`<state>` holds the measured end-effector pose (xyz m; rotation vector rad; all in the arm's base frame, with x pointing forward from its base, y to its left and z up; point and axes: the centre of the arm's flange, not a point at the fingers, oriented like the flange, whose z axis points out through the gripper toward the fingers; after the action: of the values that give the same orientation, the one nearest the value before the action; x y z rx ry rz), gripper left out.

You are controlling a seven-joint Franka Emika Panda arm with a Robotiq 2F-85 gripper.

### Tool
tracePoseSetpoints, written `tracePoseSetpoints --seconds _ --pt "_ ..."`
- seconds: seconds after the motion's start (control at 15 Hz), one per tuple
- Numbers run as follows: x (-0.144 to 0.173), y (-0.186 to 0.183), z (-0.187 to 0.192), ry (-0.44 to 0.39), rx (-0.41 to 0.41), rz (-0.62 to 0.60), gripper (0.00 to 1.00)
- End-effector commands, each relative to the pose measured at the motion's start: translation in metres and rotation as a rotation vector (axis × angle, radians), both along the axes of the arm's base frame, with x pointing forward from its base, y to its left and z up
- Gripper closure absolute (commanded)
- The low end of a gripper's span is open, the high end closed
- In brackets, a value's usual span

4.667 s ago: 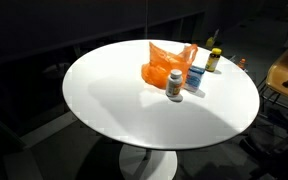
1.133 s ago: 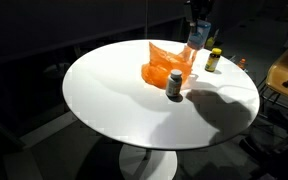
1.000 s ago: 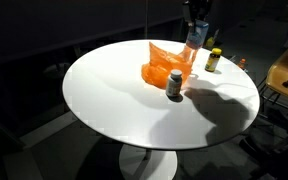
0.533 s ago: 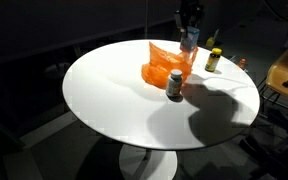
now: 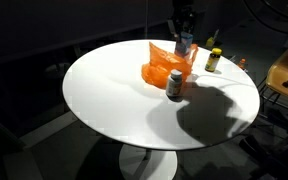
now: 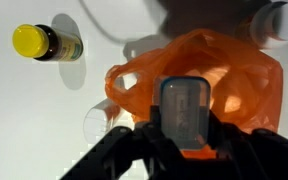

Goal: Pick up the clear container and put it in the orange plastic

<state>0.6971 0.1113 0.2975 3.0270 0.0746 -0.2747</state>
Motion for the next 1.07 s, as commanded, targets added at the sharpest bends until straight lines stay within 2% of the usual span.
tracePoseSetpoints --seconds 0.0,0.53,1.0 --pt "0.014 0.002 -0.009 0.013 0.022 -0.017 0.81" --pt "0.022 -0.002 -0.040 0.005 0.064 -0.081 0.81" --pt "0.023 -0.020 -0.058 -0.021 0.054 -0.149 0.81"
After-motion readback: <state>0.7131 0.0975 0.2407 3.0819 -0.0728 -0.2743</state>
